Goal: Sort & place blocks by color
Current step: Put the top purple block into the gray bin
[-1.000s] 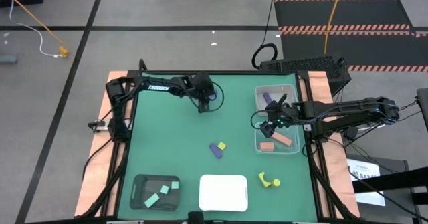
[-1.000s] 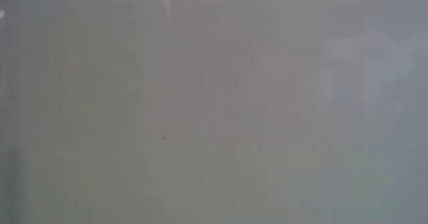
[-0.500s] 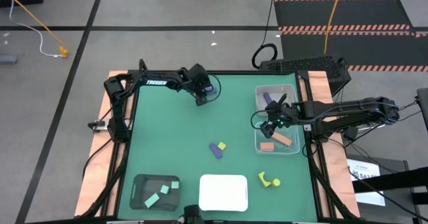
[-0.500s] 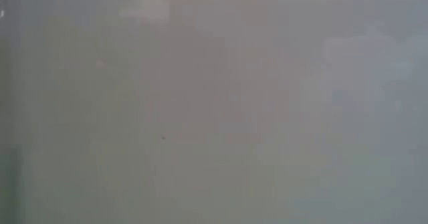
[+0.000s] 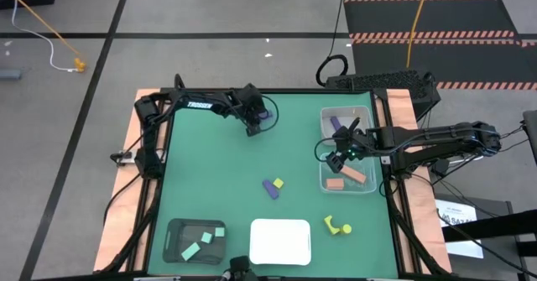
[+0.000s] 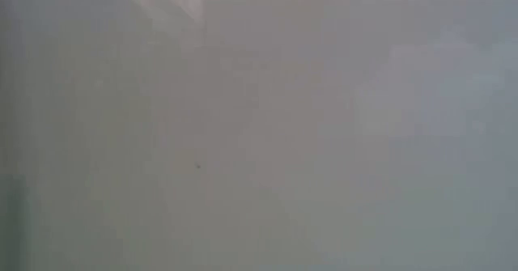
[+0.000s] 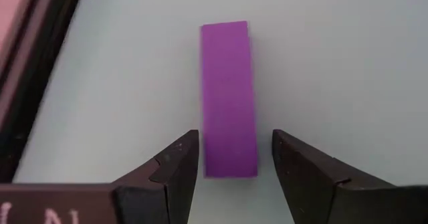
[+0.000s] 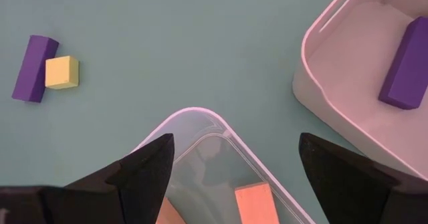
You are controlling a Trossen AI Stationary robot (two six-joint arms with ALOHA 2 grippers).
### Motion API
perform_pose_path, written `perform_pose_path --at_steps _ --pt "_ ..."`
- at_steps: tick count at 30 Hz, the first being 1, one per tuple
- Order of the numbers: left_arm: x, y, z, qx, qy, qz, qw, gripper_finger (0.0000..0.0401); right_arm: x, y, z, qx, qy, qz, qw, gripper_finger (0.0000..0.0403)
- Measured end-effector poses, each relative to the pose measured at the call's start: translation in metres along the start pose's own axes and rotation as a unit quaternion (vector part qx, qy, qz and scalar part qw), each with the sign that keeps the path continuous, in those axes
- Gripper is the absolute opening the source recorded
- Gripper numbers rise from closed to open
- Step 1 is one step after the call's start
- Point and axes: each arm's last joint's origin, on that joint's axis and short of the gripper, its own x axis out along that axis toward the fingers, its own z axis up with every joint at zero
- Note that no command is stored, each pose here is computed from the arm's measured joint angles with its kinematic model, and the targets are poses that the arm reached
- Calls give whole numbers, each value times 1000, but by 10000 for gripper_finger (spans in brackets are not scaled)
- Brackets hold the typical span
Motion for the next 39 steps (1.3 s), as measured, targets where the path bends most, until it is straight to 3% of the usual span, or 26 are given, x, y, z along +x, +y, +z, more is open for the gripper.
perform_pose_path --at_steps 7,15,25,34,39 --pt "0 1 0 0 3 9 1000 183 0 1 2 3 -8 6 1000 313" --pt "1 -3 2 20 5 26 999 104 0 2 3 6 -15 11 1000 313" --pt "-2 -12 4 -21 8 14 1000 103 0 2 3 6 -15 11 1000 313" --pt "-38 -25 22 -80 -34 9 996 103 0 2 3 -1 -14 12 1000 313" --pt "-71 -35 41 -101 -103 5 990 103 0 2 3 -11 -15 12 1000 313"
